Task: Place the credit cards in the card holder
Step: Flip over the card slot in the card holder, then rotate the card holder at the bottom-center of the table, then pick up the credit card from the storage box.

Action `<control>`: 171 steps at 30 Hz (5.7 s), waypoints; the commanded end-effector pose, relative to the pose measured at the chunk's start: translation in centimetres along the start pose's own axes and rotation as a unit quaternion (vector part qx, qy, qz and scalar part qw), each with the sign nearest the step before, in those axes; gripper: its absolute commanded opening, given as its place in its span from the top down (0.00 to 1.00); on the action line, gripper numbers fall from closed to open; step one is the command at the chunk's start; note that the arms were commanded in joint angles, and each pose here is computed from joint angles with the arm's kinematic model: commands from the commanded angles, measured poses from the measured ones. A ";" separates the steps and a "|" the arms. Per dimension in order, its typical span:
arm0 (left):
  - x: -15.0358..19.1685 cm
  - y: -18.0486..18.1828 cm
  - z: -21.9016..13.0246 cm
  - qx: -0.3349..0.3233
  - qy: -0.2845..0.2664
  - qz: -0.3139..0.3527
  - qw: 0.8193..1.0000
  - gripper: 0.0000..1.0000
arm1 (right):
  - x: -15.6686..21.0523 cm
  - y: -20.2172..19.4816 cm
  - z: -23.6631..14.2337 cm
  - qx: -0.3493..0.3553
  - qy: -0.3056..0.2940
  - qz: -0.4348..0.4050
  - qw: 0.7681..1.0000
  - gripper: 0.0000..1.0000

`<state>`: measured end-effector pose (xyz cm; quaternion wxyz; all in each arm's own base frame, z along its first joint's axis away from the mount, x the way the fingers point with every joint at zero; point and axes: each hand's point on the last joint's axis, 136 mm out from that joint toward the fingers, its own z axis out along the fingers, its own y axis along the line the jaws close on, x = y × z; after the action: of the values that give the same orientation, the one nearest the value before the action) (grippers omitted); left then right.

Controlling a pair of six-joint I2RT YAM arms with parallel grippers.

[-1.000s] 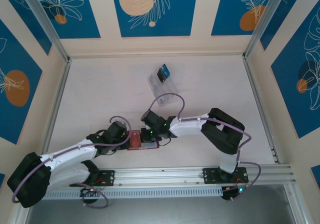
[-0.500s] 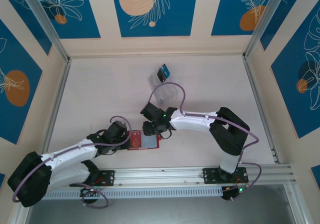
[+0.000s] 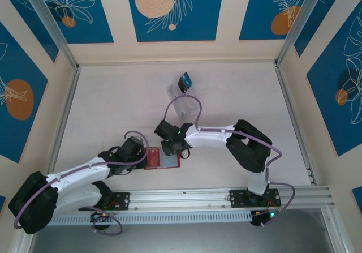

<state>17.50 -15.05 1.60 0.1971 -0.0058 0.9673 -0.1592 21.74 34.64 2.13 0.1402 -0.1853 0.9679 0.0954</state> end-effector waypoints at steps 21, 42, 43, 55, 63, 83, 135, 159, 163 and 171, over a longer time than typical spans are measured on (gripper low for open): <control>0.4 -1.4 -0.2 0.005 0.016 0.028 0.999 0.86 | -0.1 -2.0 -1.3 -0.036 -0.005 0.051 0.998 1.00; -0.7 -5.4 1.6 0.030 0.016 0.043 0.999 0.86 | -3.1 0.4 -4.8 -0.145 -0.001 0.051 0.988 1.00; -0.7 -5.4 1.6 0.031 0.015 0.041 0.999 0.86 | -3.4 0.7 -4.9 -0.153 -0.002 0.054 0.987 1.00; -0.2 -4.2 0.5 0.026 0.008 0.036 0.999 0.83 | -5.6 4.0 -3.1 -0.209 0.029 0.100 0.972 0.96; 0.5 -2.5 -0.8 0.010 0.003 0.022 1.000 0.72 | -6.3 5.7 -1.0 -0.219 0.054 0.122 0.967 0.81; -2.9 -3.0 -3.5 -0.012 -0.045 0.046 0.998 0.35 | -6.1 2.5 -5.2 -0.211 0.017 0.104 0.972 0.53; -3.6 -3.9 2.8 -0.021 0.010 0.047 0.999 0.48 | -12.7 -12.5 -9.6 -0.024 -0.072 0.094 0.993 0.60; -2.5 -3.4 3.5 -0.021 0.020 0.046 0.999 0.54 | -18.8 -12.2 -1.6 0.033 -0.035 0.019 0.999 0.58; -2.4 -3.4 3.5 -0.020 0.020 0.044 0.999 0.54 | -18.9 -12.1 -0.6 0.037 -0.029 0.012 0.999 0.59; -2.2 -3.2 3.6 -0.021 0.021 0.041 0.999 0.55 | -18.6 -11.7 0.1 0.041 -0.021 0.003 0.999 0.64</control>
<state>21.96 -19.48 1.98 0.2106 0.0367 0.9677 -0.1333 43.11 30.26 6.84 0.1794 -0.1646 0.9671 0.0736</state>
